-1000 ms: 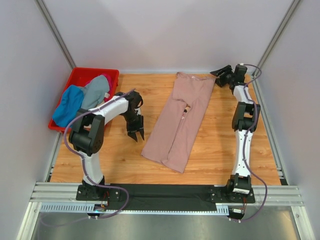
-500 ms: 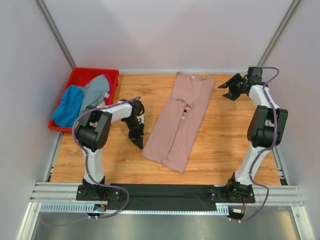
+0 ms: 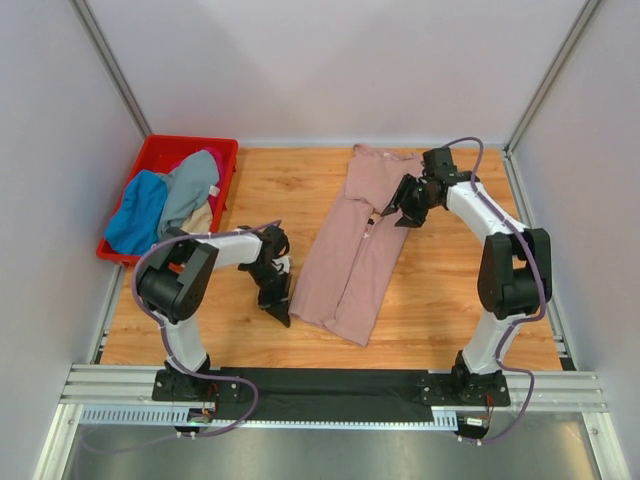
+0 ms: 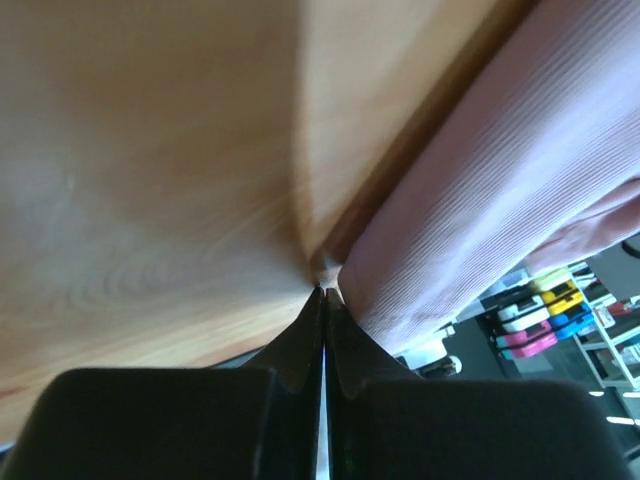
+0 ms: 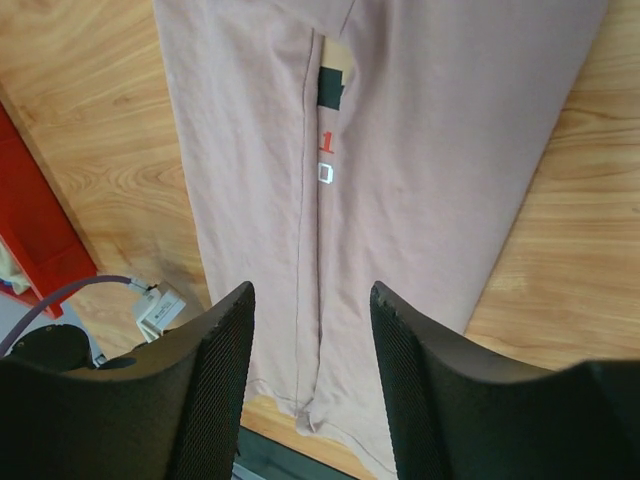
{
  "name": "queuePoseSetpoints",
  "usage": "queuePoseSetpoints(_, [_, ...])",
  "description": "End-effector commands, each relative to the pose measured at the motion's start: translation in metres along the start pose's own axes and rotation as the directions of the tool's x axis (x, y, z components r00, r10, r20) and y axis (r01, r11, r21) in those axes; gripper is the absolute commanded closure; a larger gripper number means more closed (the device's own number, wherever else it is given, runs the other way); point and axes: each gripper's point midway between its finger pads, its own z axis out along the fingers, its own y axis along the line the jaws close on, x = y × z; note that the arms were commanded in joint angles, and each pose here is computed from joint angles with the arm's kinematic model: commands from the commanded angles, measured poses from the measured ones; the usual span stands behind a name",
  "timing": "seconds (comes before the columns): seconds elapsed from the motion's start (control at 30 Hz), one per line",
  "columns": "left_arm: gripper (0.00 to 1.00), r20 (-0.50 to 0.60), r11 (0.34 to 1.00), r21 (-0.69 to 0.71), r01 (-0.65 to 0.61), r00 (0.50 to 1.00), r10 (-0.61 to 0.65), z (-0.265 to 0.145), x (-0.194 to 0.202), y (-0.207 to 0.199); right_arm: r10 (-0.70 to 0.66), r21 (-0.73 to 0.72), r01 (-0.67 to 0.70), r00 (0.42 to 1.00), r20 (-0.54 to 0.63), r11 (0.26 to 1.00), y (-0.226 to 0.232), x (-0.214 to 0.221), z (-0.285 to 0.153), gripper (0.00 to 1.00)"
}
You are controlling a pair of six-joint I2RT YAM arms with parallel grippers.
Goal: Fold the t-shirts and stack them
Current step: Fold the tshirt
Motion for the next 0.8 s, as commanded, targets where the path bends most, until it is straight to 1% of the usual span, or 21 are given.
queuePoseSetpoints(0.0, [1.0,0.056,0.999,0.032,-0.004,0.998,0.002,-0.01,0.001,-0.01,-0.083,0.031,0.081,0.995,0.047,0.996,0.017,0.001,-0.007,0.49])
queuePoseSetpoints(0.03, [1.0,0.049,1.0,0.002,0.004,0.999,-0.004,-0.014,0.003,-0.006,-0.112,0.023,0.111,0.993,0.033,0.994,0.029,0.009,-0.005,0.49])
queuePoseSetpoints(0.07, [0.98,0.078,0.998,-0.059,-0.008,0.997,0.012,-0.017,-0.003,0.003,-0.117,0.032,0.116,0.993,0.016,0.993,0.03,0.015,-0.001,0.49])
queuePoseSetpoints(0.1, [0.93,0.114,0.996,-0.087,-0.022,0.993,0.032,-0.027,-0.013,0.001,-0.126,0.034,0.125,0.992,0.011,0.992,0.033,0.019,0.0,0.49])
queuePoseSetpoints(0.13, [0.85,0.122,0.991,-0.13,-0.009,0.992,0.025,-0.035,-0.015,0.007,-0.14,0.03,0.14,0.99,0.002,0.99,0.038,0.025,0.001,0.49])
queuePoseSetpoints(0.17, [0.78,0.157,0.982,-0.187,-0.019,0.986,0.048,-0.042,-0.024,0.016,-0.144,0.027,0.144,0.99,0.002,0.989,0.04,0.027,0.0,0.49])
queuePoseSetpoints(0.23, [0.68,0.208,0.978,-0.206,-0.017,0.976,0.06,-0.06,-0.04,0.016,-0.149,0.024,0.149,0.989,-0.004,0.989,0.043,0.031,-0.001,0.49])
queuePoseSetpoints(0.33, [0.61,0.261,0.976,-0.212,-0.059,0.958,0.115,-0.076,-0.059,0.012,-0.162,0.029,0.162,0.987,0.006,0.986,0.044,0.031,-0.01,0.49])
queuePoseSetpoints(0.43, [0.58,0.264,0.981,-0.102,-0.167,0.946,0.188,-0.073,-0.065,-0.011,-0.183,0.038,0.182,0.983,0.02,0.983,0.044,0.03,-0.018,0.49])
queuePoseSetpoints(0.47, [0.57,0.239,0.981,-0.026,-0.194,0.951,0.195,-0.069,-0.06,-0.023,-0.185,0.043,0.184,0.983,0.016,0.982,0.043,0.031,-0.019,0.49])
queuePoseSetpoints(0.53, [0.57,0.207,0.982,0.01,-0.19,0.961,0.184,-0.058,-0.06,-0.024,-0.193,0.047,0.191,0.981,0.022,0.98,0.042,0.031,-0.023,0.49])
queuePoseSetpoints(0.67, [0.56,0.173,0.978,0.034,-0.207,0.965,0.198,-0.044,-0.056,-0.021,-0.197,0.044,0.196,0.98,0.025,0.98,0.043,0.031,-0.025,0.49])
queuePoseSetpoints(0.73, [0.56,0.175,0.975,0.049,-0.218,0.963,0.206,-0.039,-0.056,-0.021,-0.2,0.049,0.199,0.98,0.023,0.979,0.043,0.03,-0.026,0.49])
queuePoseSetpoints(0.77, [0.56,0.153,0.977,0.051,-0.208,0.968,0.198,-0.033,-0.054,-0.017,-0.204,0.05,0.203,0.979,0.02,0.978,0.043,0.03,-0.025,0.49])
